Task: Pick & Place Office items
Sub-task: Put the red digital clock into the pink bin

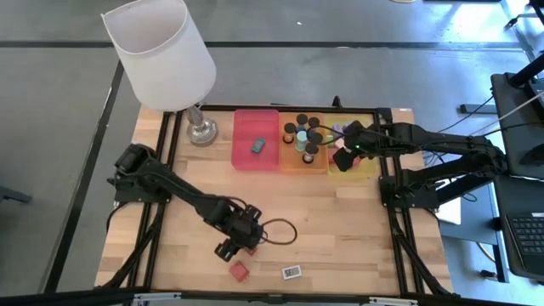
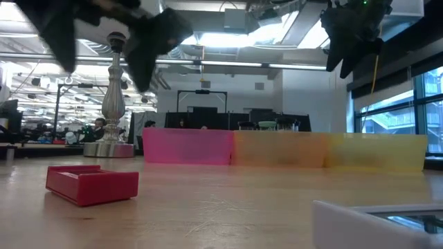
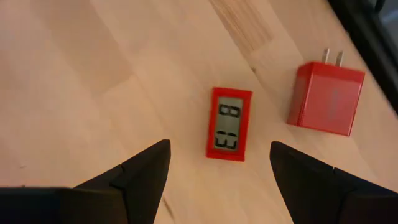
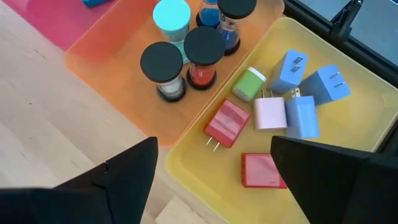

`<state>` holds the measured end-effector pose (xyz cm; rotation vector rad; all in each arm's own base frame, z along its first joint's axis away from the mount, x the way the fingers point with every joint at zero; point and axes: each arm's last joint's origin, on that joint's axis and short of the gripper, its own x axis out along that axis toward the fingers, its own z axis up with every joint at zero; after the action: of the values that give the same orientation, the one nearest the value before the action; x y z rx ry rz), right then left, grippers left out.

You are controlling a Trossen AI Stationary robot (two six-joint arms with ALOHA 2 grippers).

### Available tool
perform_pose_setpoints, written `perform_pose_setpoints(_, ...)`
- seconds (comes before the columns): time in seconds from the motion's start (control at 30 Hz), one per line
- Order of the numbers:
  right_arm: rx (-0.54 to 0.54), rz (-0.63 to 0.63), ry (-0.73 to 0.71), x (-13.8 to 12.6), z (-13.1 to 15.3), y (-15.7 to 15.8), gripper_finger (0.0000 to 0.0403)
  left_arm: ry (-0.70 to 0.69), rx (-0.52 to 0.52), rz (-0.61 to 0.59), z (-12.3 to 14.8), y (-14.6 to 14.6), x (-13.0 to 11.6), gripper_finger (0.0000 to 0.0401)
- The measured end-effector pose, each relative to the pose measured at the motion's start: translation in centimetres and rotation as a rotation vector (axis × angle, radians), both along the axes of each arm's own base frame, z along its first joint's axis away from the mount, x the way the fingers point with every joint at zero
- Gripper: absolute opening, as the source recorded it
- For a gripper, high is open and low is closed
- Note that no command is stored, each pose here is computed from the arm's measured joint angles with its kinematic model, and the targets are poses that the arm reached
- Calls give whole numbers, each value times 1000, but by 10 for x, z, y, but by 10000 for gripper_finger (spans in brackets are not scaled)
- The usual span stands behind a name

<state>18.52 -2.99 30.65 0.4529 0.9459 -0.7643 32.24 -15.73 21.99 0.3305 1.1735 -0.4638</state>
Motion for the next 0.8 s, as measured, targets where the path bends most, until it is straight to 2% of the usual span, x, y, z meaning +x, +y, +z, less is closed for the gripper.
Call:
perform_pose_setpoints(0.23,-3,0,1,0,0,0,316,52,59,-107,-38,-22,6,265)
perform_pose_setpoints(0.43,-7,9,5,0,0,0,316,14,162,-91,-61,-30,12,264)
perform_pose_setpoints(0.53,-13,22,11,0,0,0,316,-35,129,-68,-60,-33,17,260)
perform_pose_setpoints(0.7,-16,31,14,0,0,0,316,10,37,-32,-62,-36,17,243)
perform_pose_setpoints(0.8,-23,44,17,0,0,0,316,19,25,-45,-63,-38,16,230)
